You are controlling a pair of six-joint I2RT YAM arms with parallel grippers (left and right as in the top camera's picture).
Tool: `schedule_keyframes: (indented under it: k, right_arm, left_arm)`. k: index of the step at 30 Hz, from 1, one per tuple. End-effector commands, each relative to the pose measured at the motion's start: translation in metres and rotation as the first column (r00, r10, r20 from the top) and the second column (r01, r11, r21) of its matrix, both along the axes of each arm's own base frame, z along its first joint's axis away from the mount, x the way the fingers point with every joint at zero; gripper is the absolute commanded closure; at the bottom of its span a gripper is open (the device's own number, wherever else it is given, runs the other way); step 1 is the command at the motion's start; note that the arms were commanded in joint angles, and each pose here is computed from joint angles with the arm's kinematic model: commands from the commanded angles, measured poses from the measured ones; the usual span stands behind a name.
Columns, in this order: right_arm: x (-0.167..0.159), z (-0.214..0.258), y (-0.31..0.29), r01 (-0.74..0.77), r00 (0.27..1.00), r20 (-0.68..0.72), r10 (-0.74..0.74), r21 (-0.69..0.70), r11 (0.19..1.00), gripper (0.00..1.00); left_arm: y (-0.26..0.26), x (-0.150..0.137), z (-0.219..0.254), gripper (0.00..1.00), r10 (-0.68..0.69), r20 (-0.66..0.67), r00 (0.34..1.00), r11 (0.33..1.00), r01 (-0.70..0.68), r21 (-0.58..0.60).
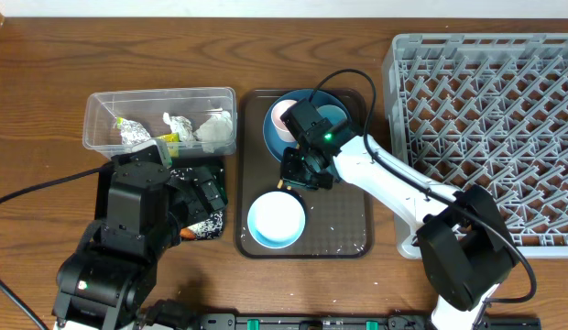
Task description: Sort waste into correct bins and load items into the dishwasher rack
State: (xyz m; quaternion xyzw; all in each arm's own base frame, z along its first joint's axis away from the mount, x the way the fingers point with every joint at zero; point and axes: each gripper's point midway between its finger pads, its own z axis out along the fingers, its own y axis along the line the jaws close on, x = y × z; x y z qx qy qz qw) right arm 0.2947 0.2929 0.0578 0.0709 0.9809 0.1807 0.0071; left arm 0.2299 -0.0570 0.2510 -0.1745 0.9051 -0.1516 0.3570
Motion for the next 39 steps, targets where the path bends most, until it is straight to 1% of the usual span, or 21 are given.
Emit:
schedule_keyframes:
  k: [1, 6, 8, 10, 14, 18, 25, 33, 39]
  right_arm:
    - [-0.001, 0.004, -0.002, 0.01, 1.0, 0.008, -0.01, -0.014, 1.0, 0.85]
    - [-0.003, 0.002, -0.007, 0.014, 1.0, -0.002, -0.014, -0.036, 0.999, 0.86]
    - [-0.002, 0.001, -0.011, 0.015, 1.0, -0.009, -0.016, -0.043, 0.999, 0.9]
    - [-0.002, 0.001, -0.017, 0.027, 0.999, -0.02, -0.028, -0.051, 0.998, 0.91]
    - [0.0, 0.003, -0.032, 0.04, 0.998, -0.038, -0.043, -0.07, 0.997, 0.89]
    - [0.001, 0.007, -0.033, -0.016, 0.999, -0.034, 0.014, -0.038, 0.999, 0.86]
    - [0.002, 0.007, -0.035, -0.045, 0.999, -0.022, 0.044, -0.039, 0.998, 0.79]
    - [0.007, 0.007, -0.036, -0.043, 0.999, -0.007, 0.043, -0.036, 0.998, 0.78]
    - [0.012, 0.008, -0.04, -0.028, 1.0, -0.002, 0.028, -0.033, 0.999, 0.83]
  left_arm:
    - [0.004, 0.001, 0.008, 0.0, 0.008, 0.023, 1.0, 1.0, -0.009, 0.013]
    - [0.004, 0.001, 0.008, 0.0, 0.008, 0.023, 1.0, 1.0, -0.009, 0.013]
    - [0.004, 0.001, 0.008, 0.0, 0.008, 0.023, 1.0, 1.0, -0.009, 0.013]
    - [0.004, 0.001, 0.008, 0.0, 0.008, 0.023, 1.0, 1.0, -0.009, 0.013]
    - [0.004, 0.001, 0.008, 0.0, 0.008, 0.023, 1.0, 1.0, -0.009, 0.013]
    - [0.004, 0.001, 0.007, 0.0, 0.008, 0.023, 1.0, 1.0, -0.009, 0.013]
    - [0.004, 0.001, 0.008, 0.0, 0.008, 0.023, 1.0, 1.0, -0.009, 0.013]
    - [0.004, 0.001, 0.008, 0.0, 0.008, 0.023, 1.0, 1.0, -0.009, 0.013]
    - [0.004, 0.001, 0.007, 0.0, 0.008, 0.023, 1.0, 1.0, -0.009, 0.013]
